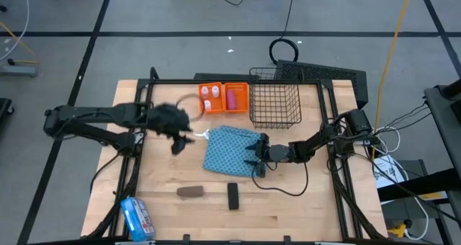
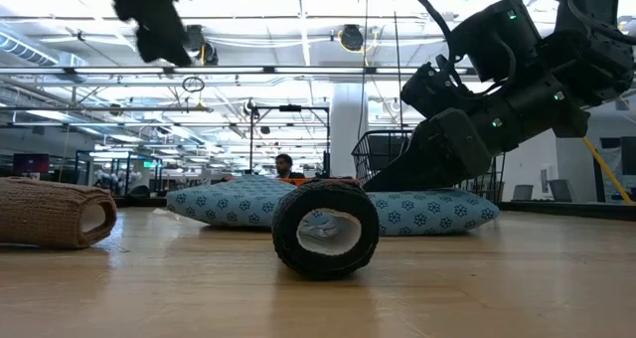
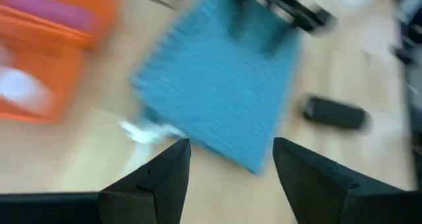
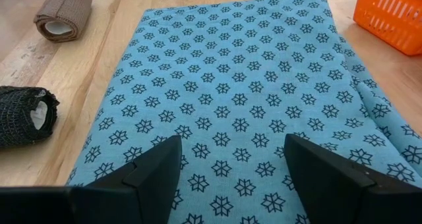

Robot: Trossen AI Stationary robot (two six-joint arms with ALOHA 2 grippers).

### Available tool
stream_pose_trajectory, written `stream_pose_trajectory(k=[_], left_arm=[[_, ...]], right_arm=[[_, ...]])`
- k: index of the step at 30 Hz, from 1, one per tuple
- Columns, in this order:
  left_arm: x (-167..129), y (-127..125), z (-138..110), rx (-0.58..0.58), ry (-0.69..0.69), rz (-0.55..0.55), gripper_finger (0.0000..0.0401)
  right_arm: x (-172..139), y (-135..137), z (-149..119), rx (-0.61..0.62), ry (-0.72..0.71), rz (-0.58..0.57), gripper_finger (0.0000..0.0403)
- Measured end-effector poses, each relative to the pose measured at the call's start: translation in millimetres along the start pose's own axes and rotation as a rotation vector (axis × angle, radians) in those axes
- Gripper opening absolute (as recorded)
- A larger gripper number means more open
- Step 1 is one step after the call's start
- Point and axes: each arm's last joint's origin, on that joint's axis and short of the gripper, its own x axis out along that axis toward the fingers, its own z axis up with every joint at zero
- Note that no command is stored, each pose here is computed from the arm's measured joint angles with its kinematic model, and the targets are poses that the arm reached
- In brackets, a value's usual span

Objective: Pick & Place Medicine items
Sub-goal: Put the brown bandage into the right orange basket

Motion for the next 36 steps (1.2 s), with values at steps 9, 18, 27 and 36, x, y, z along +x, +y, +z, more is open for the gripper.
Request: stream_pose_trajectory(k=[9, 18, 27, 36], left_arm=[[37.7, -78.2, -37.7, 0.088, 0.212, -0.104, 0.0223], [94.4, -114.1, -84.1, 0.092, 0.416, 0.040, 0.0223], [140.7, -130.0, -121.7, 0.099, 0.603, 0.041, 0.0223], [156.4, -135.3, -130.4, 0.144, 0.574, 0.025, 0.0223]], right_arm=[[0.0, 0.0, -0.1, 0.000, 0.001, 0.000, 0.0256], [0.0, 0.0, -0.3, -0.001, 0.002, -0.001, 0.0256], [-0.1, 0.4, -0.9, 0.001, 0.009, 0.000, 0.0256], [-0.1, 0.2, -2.4, 0.018, 0.024, -0.002, 0.0256]])
